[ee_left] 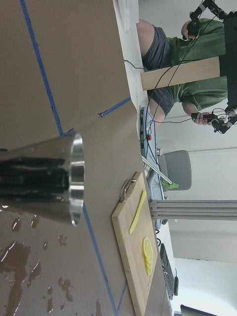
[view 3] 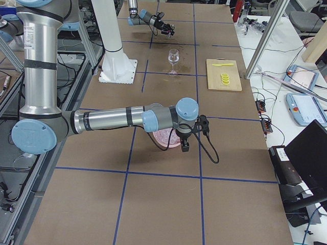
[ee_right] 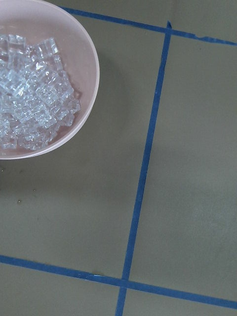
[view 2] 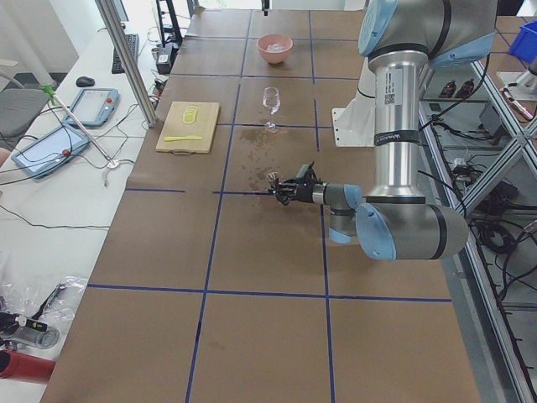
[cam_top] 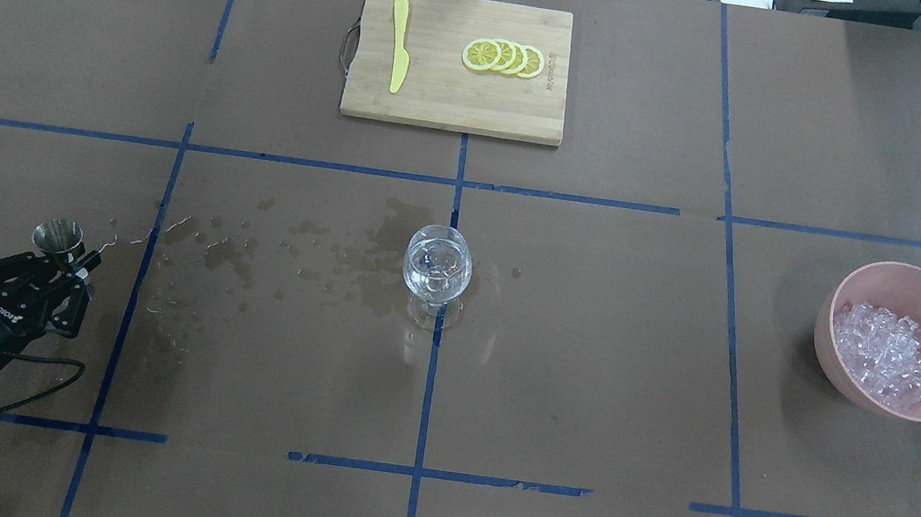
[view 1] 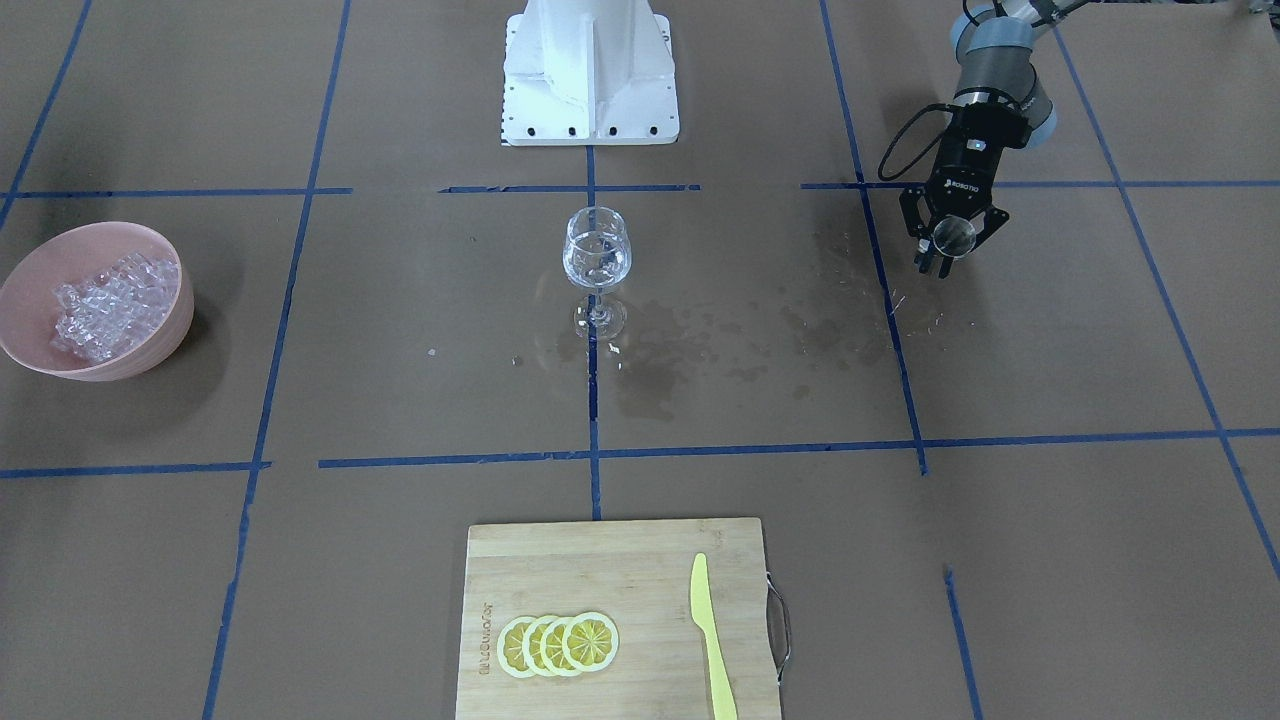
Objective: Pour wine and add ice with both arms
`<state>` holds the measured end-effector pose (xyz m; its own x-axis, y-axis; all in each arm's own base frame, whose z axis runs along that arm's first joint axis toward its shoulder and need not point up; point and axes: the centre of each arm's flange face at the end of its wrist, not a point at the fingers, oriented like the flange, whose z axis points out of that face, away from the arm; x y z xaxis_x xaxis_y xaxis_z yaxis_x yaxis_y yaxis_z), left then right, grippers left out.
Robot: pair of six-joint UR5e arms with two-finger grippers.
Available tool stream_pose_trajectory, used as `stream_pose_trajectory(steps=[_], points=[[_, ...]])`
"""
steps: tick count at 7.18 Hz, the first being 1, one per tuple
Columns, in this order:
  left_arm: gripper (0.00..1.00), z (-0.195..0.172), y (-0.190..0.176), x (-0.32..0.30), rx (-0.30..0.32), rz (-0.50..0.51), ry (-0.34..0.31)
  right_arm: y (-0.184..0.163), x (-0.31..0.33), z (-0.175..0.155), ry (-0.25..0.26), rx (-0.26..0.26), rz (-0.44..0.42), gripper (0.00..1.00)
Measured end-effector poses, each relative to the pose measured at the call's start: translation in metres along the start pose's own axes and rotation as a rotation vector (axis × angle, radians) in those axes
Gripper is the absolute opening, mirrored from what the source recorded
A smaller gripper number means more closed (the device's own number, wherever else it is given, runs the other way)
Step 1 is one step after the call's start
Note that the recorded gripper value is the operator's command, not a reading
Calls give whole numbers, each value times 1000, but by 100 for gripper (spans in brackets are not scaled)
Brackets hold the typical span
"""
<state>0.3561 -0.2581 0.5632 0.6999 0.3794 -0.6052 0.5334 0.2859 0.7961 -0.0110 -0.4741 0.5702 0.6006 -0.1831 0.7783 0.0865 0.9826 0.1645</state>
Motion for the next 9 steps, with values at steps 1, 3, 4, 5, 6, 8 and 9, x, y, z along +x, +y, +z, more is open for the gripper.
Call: stream_pose_trajectory(steps=[1, 3, 4, 5, 6, 8, 9], points=[[33, 0, 0, 0, 0, 0, 0, 0, -1, 0, 0, 1, -1, 100], [39, 0, 0, 0, 0, 0, 0, 1, -1, -1, 0, 1, -1, 100], [39, 0, 0, 0, 0, 0, 0, 1, -1, -1, 0, 1, -1, 100], [39, 0, 1, -1, -1, 1, -1, 2, -1, -1, 0, 0, 0, 100], [39, 0, 2, -1, -2, 3, -1, 2, 0, 0, 0, 0, 1, 100], [39, 0, 3, -2, -4, 5, -2, 2, 0, 0, 0, -1, 1, 100], [38, 0, 3, -1, -5, 2, 0, 2, 0, 0, 0, -1, 2, 100]])
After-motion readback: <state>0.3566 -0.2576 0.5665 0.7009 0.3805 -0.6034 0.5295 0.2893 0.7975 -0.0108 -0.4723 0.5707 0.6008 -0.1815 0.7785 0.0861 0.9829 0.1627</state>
